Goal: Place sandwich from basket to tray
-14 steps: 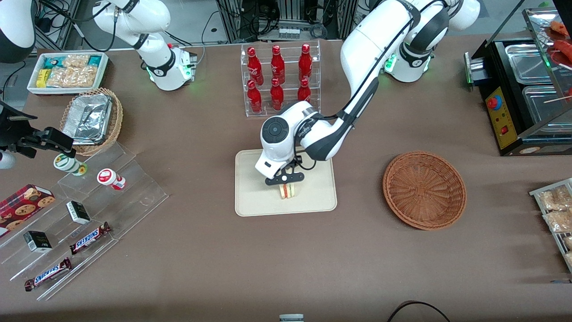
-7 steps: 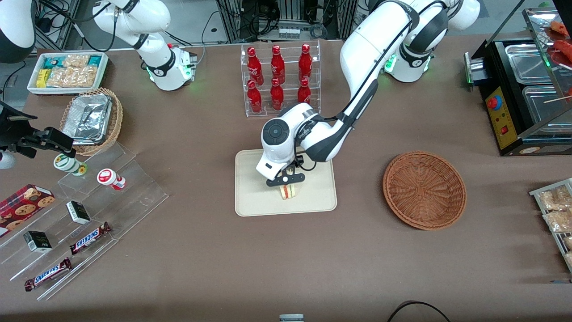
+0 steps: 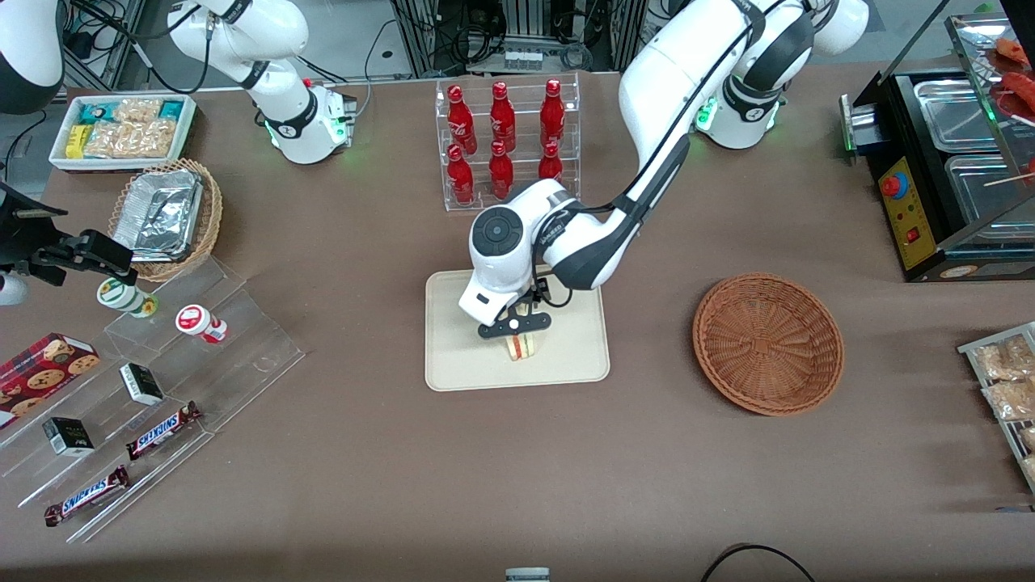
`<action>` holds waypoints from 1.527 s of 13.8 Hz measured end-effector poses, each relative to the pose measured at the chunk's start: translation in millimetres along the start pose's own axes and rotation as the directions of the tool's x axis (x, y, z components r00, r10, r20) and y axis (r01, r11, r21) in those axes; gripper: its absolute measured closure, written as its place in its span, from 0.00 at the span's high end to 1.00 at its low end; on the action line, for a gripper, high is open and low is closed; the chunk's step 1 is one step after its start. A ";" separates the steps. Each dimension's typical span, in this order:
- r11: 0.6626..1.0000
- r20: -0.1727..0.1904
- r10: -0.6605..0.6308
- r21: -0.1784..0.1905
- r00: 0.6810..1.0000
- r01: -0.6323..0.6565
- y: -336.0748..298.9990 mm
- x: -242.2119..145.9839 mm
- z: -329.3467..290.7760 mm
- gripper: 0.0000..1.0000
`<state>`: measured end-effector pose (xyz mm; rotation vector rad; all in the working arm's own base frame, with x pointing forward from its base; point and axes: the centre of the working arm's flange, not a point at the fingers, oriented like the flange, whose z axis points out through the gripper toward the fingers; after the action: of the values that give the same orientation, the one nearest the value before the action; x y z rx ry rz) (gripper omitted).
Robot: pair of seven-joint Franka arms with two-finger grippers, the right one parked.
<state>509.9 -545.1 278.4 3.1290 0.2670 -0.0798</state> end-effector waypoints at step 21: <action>0.994 0.090 -0.061 0.101 0.994 0.052 -197.6 116.5 -174.5 1.00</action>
<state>599.9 -329.9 447.6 3.2037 0.3614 -0.2456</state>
